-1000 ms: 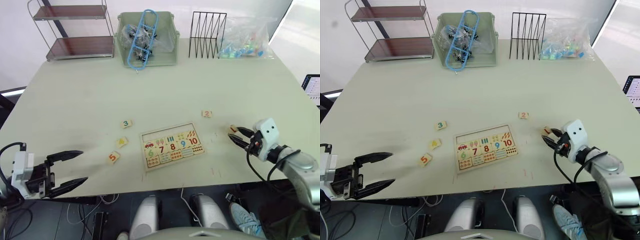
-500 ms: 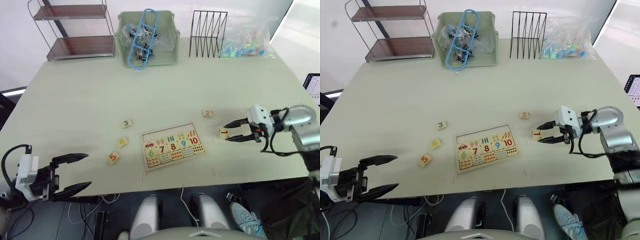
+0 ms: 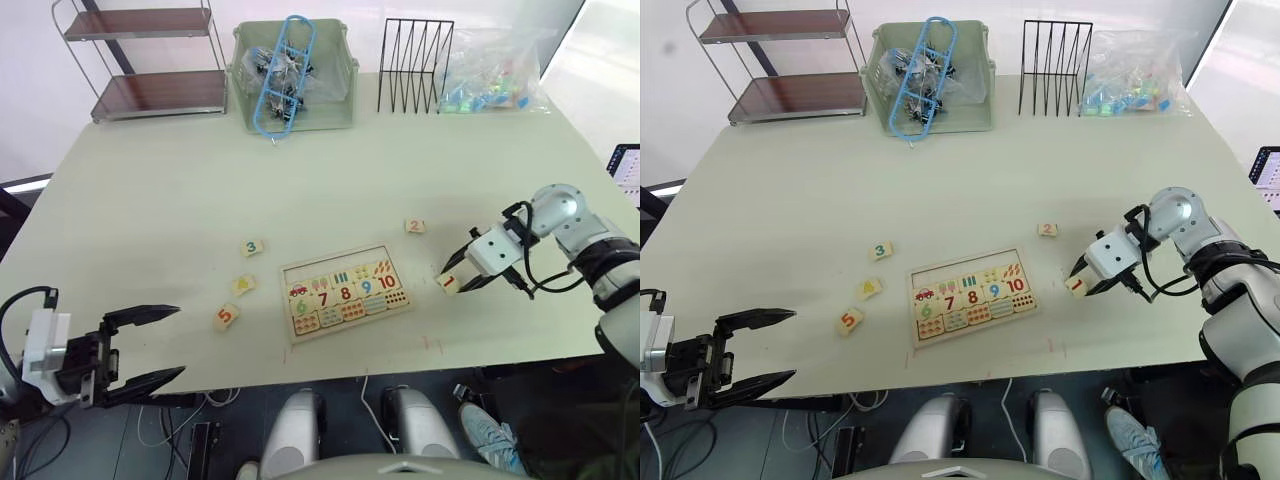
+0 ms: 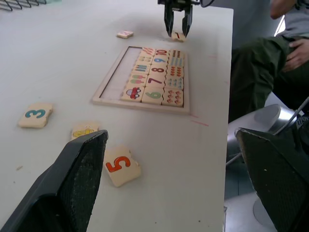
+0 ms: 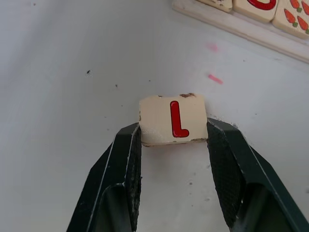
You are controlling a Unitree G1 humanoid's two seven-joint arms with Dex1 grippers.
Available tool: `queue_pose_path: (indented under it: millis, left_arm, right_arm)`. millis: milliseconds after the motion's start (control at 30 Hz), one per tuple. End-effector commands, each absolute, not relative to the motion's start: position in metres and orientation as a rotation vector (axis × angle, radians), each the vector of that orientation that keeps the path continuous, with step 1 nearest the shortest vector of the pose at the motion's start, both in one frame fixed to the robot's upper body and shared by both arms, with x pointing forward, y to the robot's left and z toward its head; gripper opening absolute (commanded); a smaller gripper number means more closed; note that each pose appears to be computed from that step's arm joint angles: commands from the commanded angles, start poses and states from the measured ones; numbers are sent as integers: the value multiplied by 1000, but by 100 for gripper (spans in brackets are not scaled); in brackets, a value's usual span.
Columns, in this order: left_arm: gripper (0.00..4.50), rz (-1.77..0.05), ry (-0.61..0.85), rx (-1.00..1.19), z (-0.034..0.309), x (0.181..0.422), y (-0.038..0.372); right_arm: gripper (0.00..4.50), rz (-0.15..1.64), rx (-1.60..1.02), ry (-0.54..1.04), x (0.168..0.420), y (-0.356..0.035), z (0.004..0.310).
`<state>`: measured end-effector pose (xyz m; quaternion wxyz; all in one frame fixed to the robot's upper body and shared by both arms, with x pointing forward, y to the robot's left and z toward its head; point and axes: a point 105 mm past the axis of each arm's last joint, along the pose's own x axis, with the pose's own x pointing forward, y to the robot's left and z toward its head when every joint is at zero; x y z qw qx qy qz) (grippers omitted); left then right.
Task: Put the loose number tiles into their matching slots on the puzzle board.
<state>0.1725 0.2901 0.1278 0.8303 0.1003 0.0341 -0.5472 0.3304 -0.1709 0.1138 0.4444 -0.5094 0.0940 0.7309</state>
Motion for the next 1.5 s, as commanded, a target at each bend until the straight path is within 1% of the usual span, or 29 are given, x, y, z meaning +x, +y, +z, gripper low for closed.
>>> queue_pose_path:
  millis: [33,67,100,133,167,200,233,300,467,533,667,833,900,1100,1200,1367,1500]
  left_arm:
    - [450,-1190,60,236,137,170,285]
    - [450,-1191,58,236,138,171,284]
    - [450,-1191,57,237,139,171,283]
    - [450,-1191,57,238,140,172,282]
    - [450,-1191,57,238,141,172,282]
    - [450,-1192,57,239,141,173,281]
    - [450,-1193,58,239,141,173,280]
    - [450,-1194,58,237,141,174,279]
    - [450,-1197,59,220,141,176,277]
    - [450,-1198,59,217,141,177,276]
    - [450,-1207,64,216,143,181,277]
    - [450,-1216,64,220,145,185,276]
    - [450,-1213,61,226,145,187,277]
    - [450,-1167,61,259,144,192,288]
    - [450,-1156,64,269,144,194,292]
    - [450,-1149,73,276,141,196,295]
    - [450,-1148,73,273,141,196,296]
  right_arm:
    - [142,1822,-1317,224,333,-171,115]
    - [142,1817,-1322,225,334,-171,116]
    - [244,1813,-1329,227,335,-172,116]
    - [270,1807,-1335,229,336,-172,117]
    - [322,1798,-1336,226,337,-173,119]
    - [341,1787,-1333,223,338,-173,121]
    - [386,1775,-1332,219,339,-174,124]
    - [446,1757,-1334,217,341,-177,128]
    - [446,1671,-1227,131,341,-181,148]
    - [446,1645,-1184,105,337,-187,155]
    - [446,1595,-1014,78,321,-198,164]
    - [446,1496,-791,47,299,-199,170]
    - [446,1421,-695,43,291,-197,169]
    - [446,1087,-347,56,268,-193,161]
    - [446,978,-223,72,258,-189,154]
    - [446,818,-119,96,250,-186,137]
    - [446,716,-89,99,252,-186,129]
